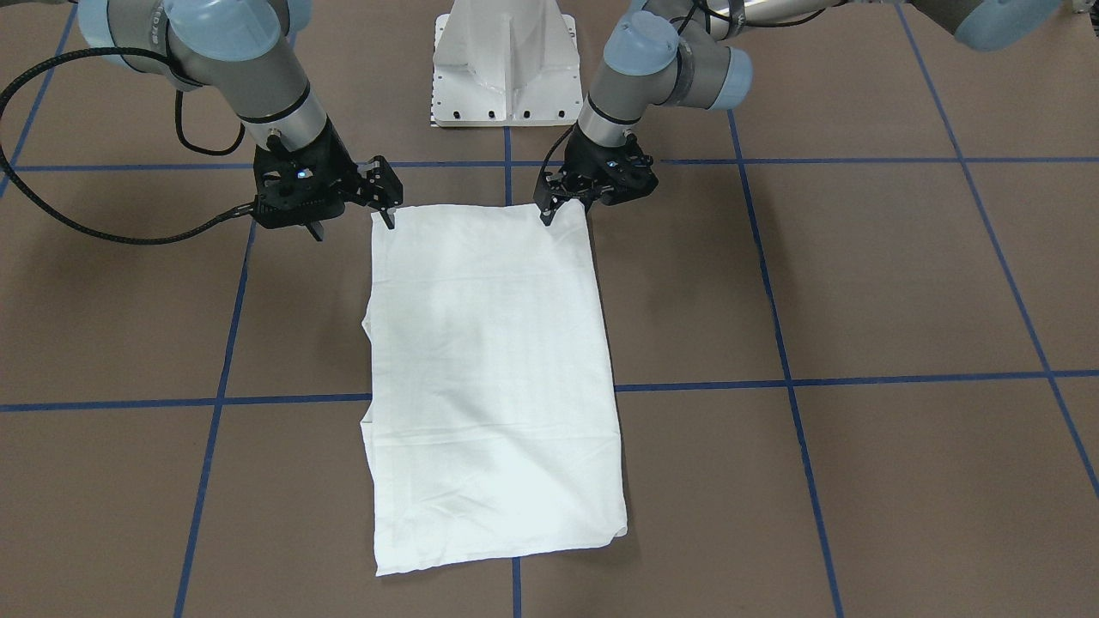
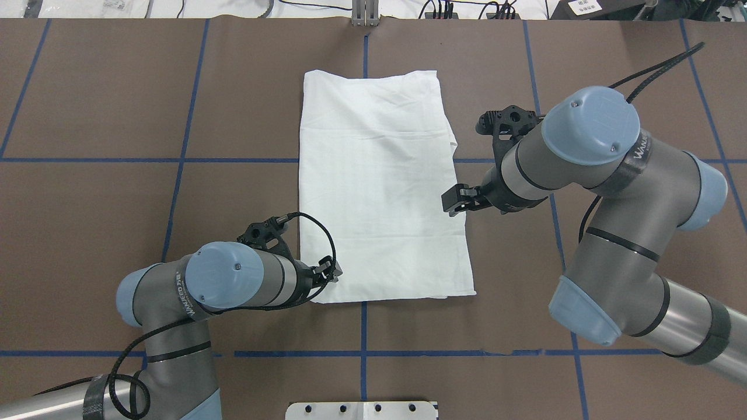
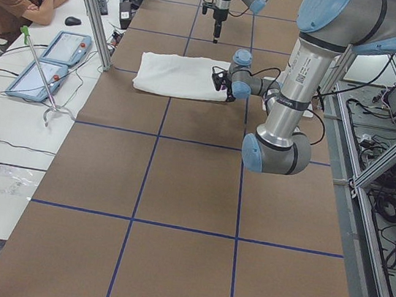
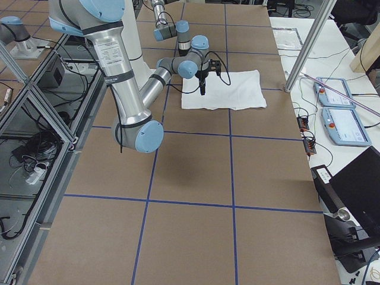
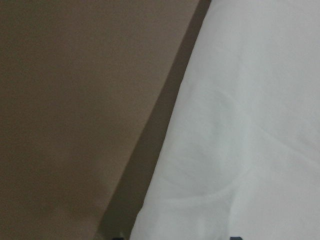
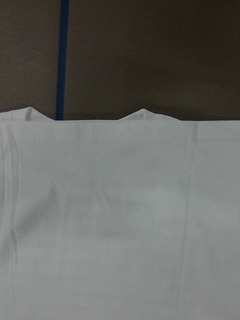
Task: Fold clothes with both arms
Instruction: 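Hold the shirt's near corner with the left gripper while the right gripper holds its edge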
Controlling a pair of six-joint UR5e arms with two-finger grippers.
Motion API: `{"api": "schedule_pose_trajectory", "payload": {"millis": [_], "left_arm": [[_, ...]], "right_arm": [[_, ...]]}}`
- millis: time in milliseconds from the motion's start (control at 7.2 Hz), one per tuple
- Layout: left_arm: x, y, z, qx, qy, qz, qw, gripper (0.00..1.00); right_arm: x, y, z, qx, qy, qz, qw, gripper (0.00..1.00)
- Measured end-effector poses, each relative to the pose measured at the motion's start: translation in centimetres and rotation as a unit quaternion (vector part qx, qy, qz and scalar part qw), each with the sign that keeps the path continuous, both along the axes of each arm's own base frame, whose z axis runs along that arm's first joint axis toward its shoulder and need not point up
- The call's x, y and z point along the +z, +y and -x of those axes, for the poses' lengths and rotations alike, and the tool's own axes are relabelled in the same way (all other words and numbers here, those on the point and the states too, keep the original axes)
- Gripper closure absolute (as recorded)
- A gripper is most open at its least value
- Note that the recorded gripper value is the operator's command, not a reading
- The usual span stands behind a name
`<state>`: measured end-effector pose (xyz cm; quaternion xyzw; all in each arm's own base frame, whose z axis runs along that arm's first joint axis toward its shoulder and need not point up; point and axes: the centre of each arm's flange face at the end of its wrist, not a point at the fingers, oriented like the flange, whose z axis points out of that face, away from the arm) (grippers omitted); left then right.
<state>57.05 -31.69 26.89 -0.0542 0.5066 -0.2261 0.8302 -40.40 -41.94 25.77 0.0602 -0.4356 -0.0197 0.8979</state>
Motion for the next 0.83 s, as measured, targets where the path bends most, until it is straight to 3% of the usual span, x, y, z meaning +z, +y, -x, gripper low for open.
{"api": "schedule_pose_trajectory", "payload": {"millis": [833], "left_arm": [[-0.74, -0.47, 0.78, -0.004, 0.008, -0.002, 1.0000, 0.58]], "right_arm": [[-0.03, 0.08, 0.14, -0.001, 0.000, 0.000, 1.0000, 0.00]]}}
